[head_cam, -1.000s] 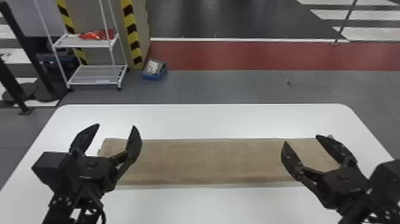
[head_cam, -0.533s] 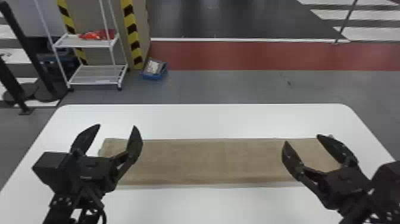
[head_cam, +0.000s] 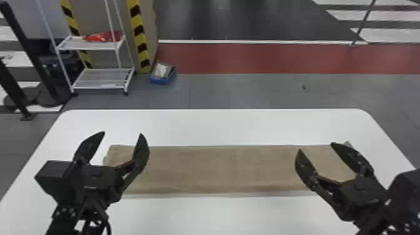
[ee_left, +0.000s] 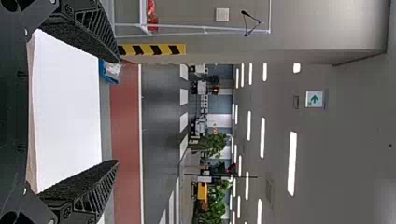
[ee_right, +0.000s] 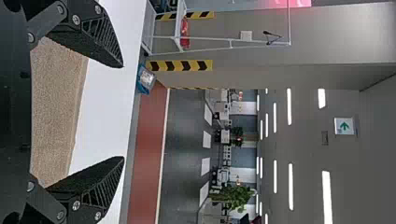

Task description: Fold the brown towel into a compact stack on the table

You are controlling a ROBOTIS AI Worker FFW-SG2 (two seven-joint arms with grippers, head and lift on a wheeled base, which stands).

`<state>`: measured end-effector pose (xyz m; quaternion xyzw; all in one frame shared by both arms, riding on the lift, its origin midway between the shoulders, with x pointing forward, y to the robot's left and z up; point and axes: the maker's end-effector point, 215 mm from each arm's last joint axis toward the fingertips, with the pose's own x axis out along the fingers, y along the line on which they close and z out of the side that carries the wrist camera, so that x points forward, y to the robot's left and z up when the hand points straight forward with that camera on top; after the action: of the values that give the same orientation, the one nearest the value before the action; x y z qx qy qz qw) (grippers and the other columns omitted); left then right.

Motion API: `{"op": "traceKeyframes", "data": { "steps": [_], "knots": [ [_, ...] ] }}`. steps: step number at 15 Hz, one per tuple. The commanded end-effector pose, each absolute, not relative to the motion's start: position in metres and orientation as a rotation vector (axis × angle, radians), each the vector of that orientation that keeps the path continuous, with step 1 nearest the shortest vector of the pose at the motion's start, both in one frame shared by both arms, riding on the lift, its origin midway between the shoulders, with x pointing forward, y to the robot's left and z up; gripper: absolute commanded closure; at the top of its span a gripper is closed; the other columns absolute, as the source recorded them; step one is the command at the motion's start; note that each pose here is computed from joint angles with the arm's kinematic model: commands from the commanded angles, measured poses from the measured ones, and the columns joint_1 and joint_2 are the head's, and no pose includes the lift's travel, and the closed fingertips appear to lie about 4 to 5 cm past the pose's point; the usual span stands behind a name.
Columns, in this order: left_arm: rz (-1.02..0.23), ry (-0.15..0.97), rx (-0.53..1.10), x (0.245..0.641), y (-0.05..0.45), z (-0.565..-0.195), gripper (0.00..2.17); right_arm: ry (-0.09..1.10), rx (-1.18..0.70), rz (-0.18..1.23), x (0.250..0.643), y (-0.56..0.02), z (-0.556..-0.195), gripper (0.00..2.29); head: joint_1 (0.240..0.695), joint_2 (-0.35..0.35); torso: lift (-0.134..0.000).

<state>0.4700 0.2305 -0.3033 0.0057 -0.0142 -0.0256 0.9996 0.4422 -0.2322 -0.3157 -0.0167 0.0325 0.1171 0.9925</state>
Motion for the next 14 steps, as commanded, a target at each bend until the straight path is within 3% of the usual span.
{"op": "traceKeyframes", "data": {
  "steps": [1,4,6,10,14],
  "knots": [
    [-0.043,-0.017,0.013,0.472,0.237,-0.31,0.13,0.085,-0.023,0.254,0.443,-0.222,-0.327,0.21,0.695,-0.006,-0.125],
    [-0.038,-0.012,0.013,0.476,0.242,-0.313,0.13,0.141,0.0,0.289,0.455,-0.208,-0.358,0.35,0.695,0.018,-0.125],
    [-0.037,-0.008,0.015,0.478,0.244,-0.315,0.12,0.191,0.005,0.336,0.468,-0.192,-0.382,0.62,0.695,0.039,-0.125],
    [-0.018,0.051,0.027,0.485,0.258,-0.336,0.12,0.289,0.019,0.444,0.49,-0.155,-0.419,1.6,0.695,0.081,-0.125],
    [-0.003,0.096,0.035,0.491,0.268,-0.348,0.12,0.317,0.024,0.524,0.499,-0.129,-0.436,1.68,0.695,0.129,-0.125]
  ]
}}
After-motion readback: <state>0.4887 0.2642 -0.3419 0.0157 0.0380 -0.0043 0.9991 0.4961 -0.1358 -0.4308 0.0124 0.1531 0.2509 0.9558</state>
